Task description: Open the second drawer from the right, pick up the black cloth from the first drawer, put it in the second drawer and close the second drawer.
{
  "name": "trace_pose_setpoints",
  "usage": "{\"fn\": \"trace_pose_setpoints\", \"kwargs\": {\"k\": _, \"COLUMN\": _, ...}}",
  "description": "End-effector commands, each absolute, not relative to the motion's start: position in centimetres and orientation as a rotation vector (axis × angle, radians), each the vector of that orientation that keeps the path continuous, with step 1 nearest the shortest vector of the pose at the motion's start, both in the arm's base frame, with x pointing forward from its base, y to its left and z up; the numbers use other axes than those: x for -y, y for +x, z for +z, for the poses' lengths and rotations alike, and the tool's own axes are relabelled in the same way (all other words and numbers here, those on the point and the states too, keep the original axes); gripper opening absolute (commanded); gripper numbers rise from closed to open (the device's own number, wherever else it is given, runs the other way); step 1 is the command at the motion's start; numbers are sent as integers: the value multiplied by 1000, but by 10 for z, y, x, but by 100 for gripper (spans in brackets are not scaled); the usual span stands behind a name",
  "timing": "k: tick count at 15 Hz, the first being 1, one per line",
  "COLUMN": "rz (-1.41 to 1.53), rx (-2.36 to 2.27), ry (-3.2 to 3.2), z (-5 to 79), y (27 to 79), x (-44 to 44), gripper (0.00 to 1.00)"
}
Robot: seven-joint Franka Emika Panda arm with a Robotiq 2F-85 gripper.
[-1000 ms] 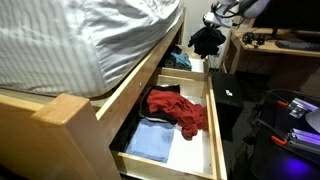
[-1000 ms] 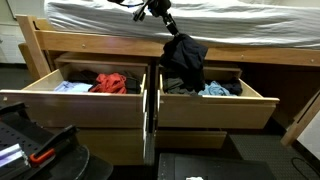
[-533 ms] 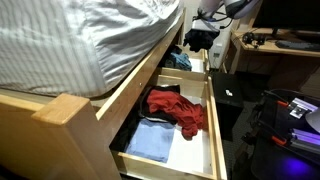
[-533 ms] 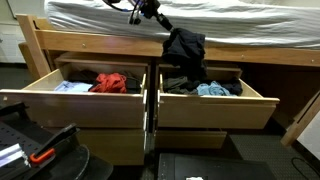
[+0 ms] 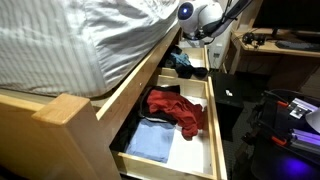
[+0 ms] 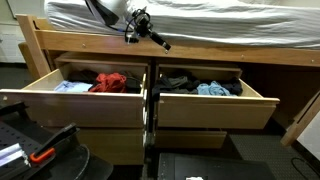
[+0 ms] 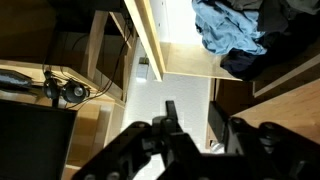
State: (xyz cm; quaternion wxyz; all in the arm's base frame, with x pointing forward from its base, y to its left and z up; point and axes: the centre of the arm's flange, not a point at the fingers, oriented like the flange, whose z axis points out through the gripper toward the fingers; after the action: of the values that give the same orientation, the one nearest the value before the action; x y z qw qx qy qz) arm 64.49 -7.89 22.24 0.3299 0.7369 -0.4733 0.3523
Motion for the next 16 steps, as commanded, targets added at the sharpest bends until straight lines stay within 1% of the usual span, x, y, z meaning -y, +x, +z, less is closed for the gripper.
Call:
{"fn": "trace_pose_setpoints", "kwargs": {"k": 1, "rz": 922, "rx": 1242, "ry": 1924, "z": 223, "y": 646, "x": 82, "gripper": 40}}
{"fn": "trace_pose_setpoints", "kwargs": {"k": 8, "rz": 928, "rx": 1247, "ry": 1921, "z": 226, "y": 648, "x": 83, "gripper": 40}}
{"fn": "trace_pose_setpoints", "kwargs": {"k": 9, "rz": 918, "rx": 1225, "ry": 1965, "z": 227, "y": 645, "x": 81, "gripper": 65}}
{"fn": "trace_pose_setpoints", "kwargs": {"k": 10, "rz": 902, "rx": 1246, "ry": 1996, "z": 225, "y": 641, "x": 81, "gripper": 66}}
{"fn": "trace_pose_setpoints", "kwargs": {"k": 15, "rz": 872, "rx": 1317, "ry": 2073, "z": 193, "y": 617, "x": 82, "gripper": 98}}
{"fn": "trace_pose_setpoints", "kwargs": {"k": 16, "rz": 888, "rx": 1285, "ry": 2028, "z": 202, "y": 635, "x": 75, "gripper": 81}}
